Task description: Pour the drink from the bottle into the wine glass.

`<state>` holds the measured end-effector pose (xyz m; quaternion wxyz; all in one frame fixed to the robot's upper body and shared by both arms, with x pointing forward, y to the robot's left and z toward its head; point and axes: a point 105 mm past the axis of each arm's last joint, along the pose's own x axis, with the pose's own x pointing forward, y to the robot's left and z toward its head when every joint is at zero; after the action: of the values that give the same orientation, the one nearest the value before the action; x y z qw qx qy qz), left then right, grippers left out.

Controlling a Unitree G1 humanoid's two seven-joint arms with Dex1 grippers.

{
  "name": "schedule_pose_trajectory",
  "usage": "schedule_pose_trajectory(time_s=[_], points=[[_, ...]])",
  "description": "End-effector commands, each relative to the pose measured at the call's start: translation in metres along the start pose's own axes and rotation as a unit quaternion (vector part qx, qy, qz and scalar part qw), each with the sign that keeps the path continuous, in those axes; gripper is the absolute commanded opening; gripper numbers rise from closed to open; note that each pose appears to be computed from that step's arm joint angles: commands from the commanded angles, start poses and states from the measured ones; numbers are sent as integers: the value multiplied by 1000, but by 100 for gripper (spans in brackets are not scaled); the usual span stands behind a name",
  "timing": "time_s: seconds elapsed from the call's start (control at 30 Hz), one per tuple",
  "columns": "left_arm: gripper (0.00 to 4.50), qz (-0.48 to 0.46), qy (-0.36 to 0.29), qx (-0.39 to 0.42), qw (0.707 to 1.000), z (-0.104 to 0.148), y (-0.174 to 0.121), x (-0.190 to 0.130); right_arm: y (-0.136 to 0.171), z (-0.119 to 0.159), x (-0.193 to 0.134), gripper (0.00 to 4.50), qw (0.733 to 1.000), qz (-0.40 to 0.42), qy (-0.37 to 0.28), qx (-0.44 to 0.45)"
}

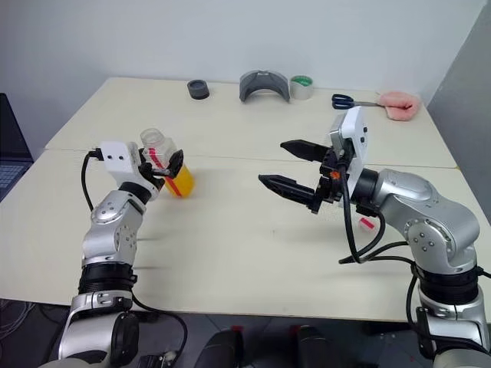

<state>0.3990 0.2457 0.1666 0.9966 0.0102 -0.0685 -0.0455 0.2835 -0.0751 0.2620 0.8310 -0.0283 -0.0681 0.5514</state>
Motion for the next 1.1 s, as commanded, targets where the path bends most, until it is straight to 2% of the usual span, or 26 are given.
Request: schedule_pose_trajectory(time_s=[0.03,0.2,0.4,0.5,0.6,0.7,0.87,1.1], points=[[446,14,-15,6,1000,9,2,-13,6,8,-3,450,1000,1,-17,-21],[446,15,22,3,1000,-9,-8,-46,4,-5,-15,450,999,-41,-18,12],[446,10,62,7,998,-14,-12,-74,8,-48,-40,450,994,-97,23,49],[446,-62,90,15,994,-16,-32,-89,-4,-71,-53,450,984,-166,53,49],[446,-217,97,-2,971,1,-72,-106,-29,-94,-61,450,962,-259,85,24],[446,-310,102,-10,945,17,-91,-118,-47,-103,-57,450,947,-312,78,19],[446,-362,110,-8,926,33,-93,-116,-66,-121,-34,450,932,-355,57,32],[446,-367,98,7,925,43,-95,-107,-73,-132,-12,450,929,-367,38,32]])
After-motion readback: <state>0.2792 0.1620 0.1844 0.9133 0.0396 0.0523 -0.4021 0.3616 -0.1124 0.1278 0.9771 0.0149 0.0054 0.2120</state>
